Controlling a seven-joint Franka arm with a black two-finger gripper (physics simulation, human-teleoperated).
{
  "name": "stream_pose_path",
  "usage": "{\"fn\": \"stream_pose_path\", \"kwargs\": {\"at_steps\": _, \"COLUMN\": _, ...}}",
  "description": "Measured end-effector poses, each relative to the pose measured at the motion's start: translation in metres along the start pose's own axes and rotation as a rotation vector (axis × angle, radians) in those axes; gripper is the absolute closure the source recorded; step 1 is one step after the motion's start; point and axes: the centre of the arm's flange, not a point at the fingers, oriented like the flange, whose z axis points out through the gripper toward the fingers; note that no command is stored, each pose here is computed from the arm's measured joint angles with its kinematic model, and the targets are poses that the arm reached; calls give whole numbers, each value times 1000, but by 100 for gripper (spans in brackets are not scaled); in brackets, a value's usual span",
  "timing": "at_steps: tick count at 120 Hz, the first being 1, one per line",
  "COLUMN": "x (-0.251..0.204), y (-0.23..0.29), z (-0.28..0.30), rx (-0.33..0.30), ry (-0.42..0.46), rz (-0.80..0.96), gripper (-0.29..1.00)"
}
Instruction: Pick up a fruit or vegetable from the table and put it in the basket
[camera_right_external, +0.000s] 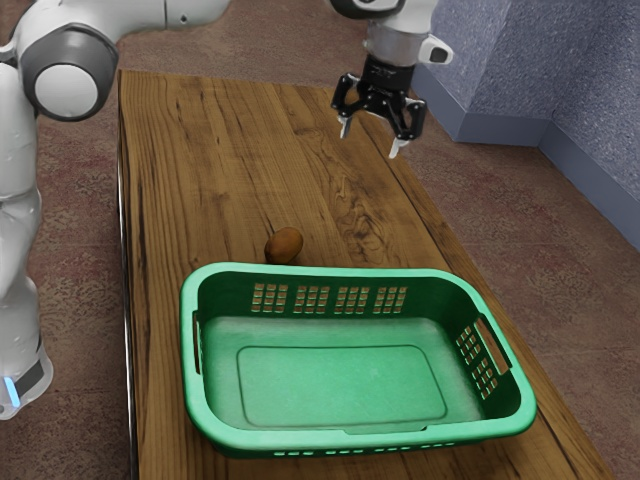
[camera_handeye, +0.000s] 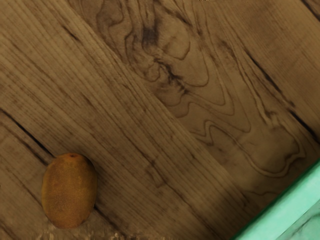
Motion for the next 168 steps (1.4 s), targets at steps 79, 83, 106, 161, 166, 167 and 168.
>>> {"fn": "stream_pose_path", "kwargs": {"at_steps": 79, "x": 20, "y": -75, "z": 114, "rx": 81, "ry": -88, "rz": -559, "gripper": 0}}
{"fn": "stream_pose_path", "kwargs": {"at_steps": 83, "x": 15, "y": -73, "z": 130, "rx": 72, "ry": -78, "rz": -518, "gripper": 0}}
{"fn": "stream_pose_path", "kwargs": {"at_steps": 106, "x": -15, "y": -48, "z": 156, "rx": -9, "ry": 22, "rz": -249, "gripper": 0}}
{"fn": "stream_pose_path", "kwargs": {"at_steps": 161, "x": -6, "y": -96, "z": 199, "rx": -37, "ry": 52, "rz": 101, "gripper": 0}}
{"fn": "stream_pose_path", "kwargs": {"at_steps": 166, "x": -7, "y": -97, "z": 206, "rx": -37, "ry": 44, "rz": 122, "gripper": 0}}
{"fn": "stream_pose_path", "kwargs": {"at_steps": 167, "x": -7, "y": -98, "z": 208, "rx": -38, "ry": 43, "rz": 126, "gripper": 0}}
{"fn": "stream_pose_path", "kwargs": {"at_steps": 168, "x": -8, "y": -98, "z": 209, "rx": -38, "ry": 42, "rz": 130, "gripper": 0}}
